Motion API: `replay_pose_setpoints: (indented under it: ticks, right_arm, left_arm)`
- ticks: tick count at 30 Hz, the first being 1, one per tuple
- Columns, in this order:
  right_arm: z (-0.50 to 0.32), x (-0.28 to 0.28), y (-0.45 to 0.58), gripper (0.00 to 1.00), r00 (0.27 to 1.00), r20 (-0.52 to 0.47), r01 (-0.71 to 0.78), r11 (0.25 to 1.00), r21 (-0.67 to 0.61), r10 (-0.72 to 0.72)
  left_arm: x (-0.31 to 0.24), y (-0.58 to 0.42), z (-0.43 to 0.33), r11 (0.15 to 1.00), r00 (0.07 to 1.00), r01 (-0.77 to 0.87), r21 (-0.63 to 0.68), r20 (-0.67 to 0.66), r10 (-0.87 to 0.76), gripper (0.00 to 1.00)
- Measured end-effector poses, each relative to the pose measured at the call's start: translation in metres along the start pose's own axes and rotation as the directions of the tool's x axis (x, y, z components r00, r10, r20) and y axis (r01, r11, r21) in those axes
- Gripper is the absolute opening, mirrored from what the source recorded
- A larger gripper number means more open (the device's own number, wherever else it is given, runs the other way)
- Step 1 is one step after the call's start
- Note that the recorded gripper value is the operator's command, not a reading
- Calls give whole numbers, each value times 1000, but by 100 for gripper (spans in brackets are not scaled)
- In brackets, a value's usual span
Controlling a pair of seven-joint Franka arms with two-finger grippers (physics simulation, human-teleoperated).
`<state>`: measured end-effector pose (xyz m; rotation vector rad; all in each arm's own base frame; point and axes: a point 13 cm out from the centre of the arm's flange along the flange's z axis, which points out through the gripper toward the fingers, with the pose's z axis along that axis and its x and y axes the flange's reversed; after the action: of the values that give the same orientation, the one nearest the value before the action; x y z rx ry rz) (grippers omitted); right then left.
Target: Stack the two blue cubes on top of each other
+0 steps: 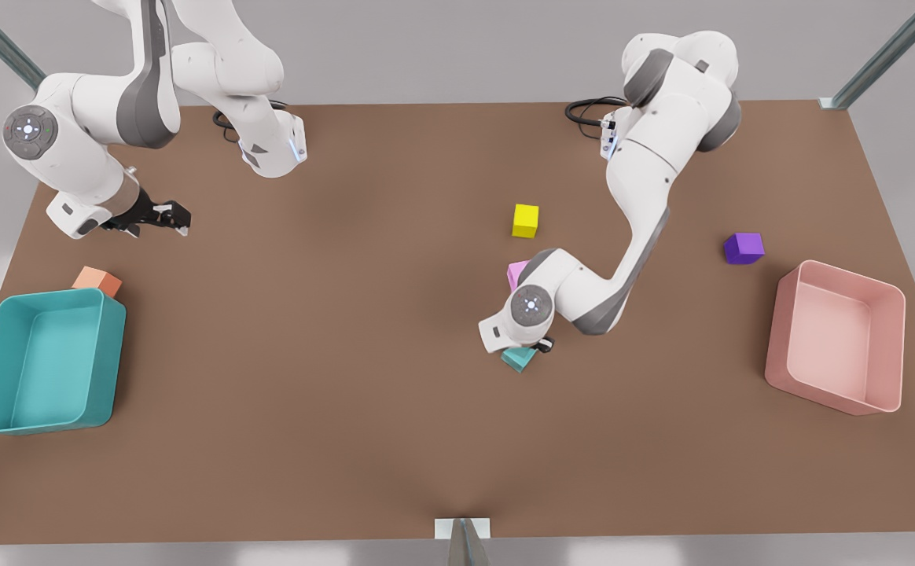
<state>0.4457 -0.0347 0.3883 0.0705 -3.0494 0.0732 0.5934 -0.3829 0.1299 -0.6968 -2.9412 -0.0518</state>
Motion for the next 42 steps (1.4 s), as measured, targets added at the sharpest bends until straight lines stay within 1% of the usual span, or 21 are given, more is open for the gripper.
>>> replay_pose_setpoints:
  ticks: [7, 18, 19, 20, 27, 29, 30, 31, 32, 33, 34, 37, 38, 39, 40, 41, 42]
  right_arm:
    - [1, 0, 1, 100, 1000, -2, -18, 1000, 0, 18]
    - [2, -1, 1, 100, 999, -4, -37, 999, 0, 37]
    - [2, -1, 1, 100, 999, -4, -38, 999, 0, 38]
    - [2, -1, 1, 100, 999, -4, -39, 999, 0, 39]
    - [2, -1, 1, 100, 999, -4, -46, 999, 0, 46]
    - [3, -1, 2, 100, 999, -5, -45, 999, 0, 45]
    - [3, -1, 3, 100, 999, -7, -44, 999, 0, 44]
    - [4, -2, 3, 100, 999, -8, -43, 999, 0, 43]
    - [4, -2, 3, 100, 999, -8, -43, 999, 1, 43]
    - [4, -2, 3, 100, 999, -8, -44, 999, 1, 44]
    - [4, -2, 3, 100, 999, -8, -44, 999, 1, 44]
    - [4, -2, 3, 100, 999, -8, -45, 999, 1, 45]
    - [4, -2, 4, 100, 999, -8, -46, 999, 1, 46]
    - [4, -2, 4, 100, 999, -9, -46, 999, 1, 46]
    - [4, -2, 4, 100, 999, -9, -47, 999, 1, 47]
    - [4, -2, 4, 100, 999, -9, -47, 999, 1, 47]
    - [4, -2, 4, 100, 999, -9, -47, 999, 1, 47]
  left_arm:
    - [-5, 6, 7, 994, 994, 113, -7, 13, -112, 63]
    - [-7, 12, 7, 975, 975, 220, -8, 21, -220, 63]
    - [-7, 12, 7, 974, 974, 227, -8, 21, -227, 65]
    - [-7, 13, 8, 972, 972, 233, -8, 21, -233, 100]
    - [-7, 13, 6, 964, 964, 265, -2, 21, -265, 100]
    - [-11, 15, -24, 961, 959, 276, 2, 60, -276, 100]
    - [-15, 20, -60, 958, 953, 287, 6, 104, -286, 100]
    - [-18, 25, -119, 954, 940, 300, 15, 166, -298, 100]
    - [-15, 31, -194, 948, 919, 317, 27, 238, -314, 100]
    - [-8, 45, -242, 938, 901, 345, 30, 271, -340, 100]
    - [1, 66, -262, 925, 888, 380, 22, 270, -371, 100]
    - [36, 139, -279, 873, 858, 486, -25, 205, -472, 100]
    - [56, 184, -283, 842, 834, 538, -41, 171, -524, 100]
    - [86, 256, -279, 762, 760, 647, -43, 118, -639, 100]
    - [112, 305, -279, 698, 697, 716, -14, 69, -714, 100]
    - [123, 320, -278, 678, 677, 735, 22, 31, -735, 100]
    - [125, 317, -277, 686, 686, 727, 40, 5, -727, 100]
